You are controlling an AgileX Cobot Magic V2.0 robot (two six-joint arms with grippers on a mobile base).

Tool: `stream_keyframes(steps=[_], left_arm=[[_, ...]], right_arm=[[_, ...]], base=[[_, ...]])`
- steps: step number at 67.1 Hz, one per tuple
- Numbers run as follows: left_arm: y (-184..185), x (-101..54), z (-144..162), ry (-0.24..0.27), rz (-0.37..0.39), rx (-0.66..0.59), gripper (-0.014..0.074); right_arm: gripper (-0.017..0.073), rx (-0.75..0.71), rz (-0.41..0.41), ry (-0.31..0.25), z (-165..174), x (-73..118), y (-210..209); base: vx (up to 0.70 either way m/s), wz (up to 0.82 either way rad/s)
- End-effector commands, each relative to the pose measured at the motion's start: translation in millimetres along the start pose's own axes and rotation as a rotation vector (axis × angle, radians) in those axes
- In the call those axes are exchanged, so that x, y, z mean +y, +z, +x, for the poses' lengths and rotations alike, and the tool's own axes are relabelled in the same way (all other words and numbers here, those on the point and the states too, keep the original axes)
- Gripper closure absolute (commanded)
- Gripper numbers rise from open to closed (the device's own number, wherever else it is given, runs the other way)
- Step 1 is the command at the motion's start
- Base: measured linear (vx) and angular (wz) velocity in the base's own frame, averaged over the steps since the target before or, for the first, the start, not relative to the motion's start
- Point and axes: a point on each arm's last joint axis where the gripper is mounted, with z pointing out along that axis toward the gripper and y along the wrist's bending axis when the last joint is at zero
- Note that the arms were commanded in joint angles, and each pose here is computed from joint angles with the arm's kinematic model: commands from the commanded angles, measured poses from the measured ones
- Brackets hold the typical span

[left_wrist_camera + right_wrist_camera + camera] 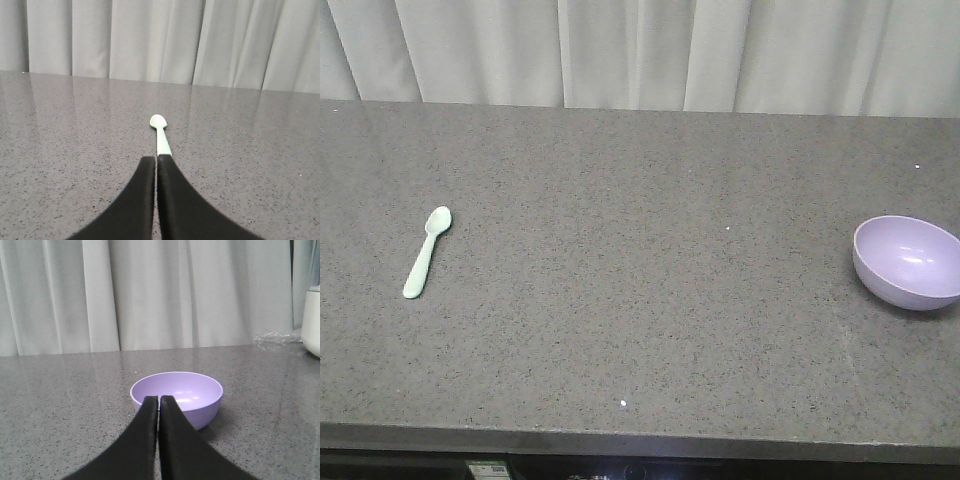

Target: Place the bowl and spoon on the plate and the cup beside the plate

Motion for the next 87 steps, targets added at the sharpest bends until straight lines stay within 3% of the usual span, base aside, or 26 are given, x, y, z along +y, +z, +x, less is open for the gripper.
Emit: stream_keyframes(steps=[1,87], left_arm=[[-0.1,1.4,0.8,-0.009,-0.012,-0.069,0.0600],[-0.1,1.4,0.8,-0.009,-0.012,-0.069,0.0600]], right_arm=[[0.0561,-0.073,0.018,-0.016,-4.4,-1.6,-0.7],[0.0561,-0.073,0.018,-0.016,-4.4,-1.6,-0.7]], base=[[0.01,0.00],[0.00,0.00]])
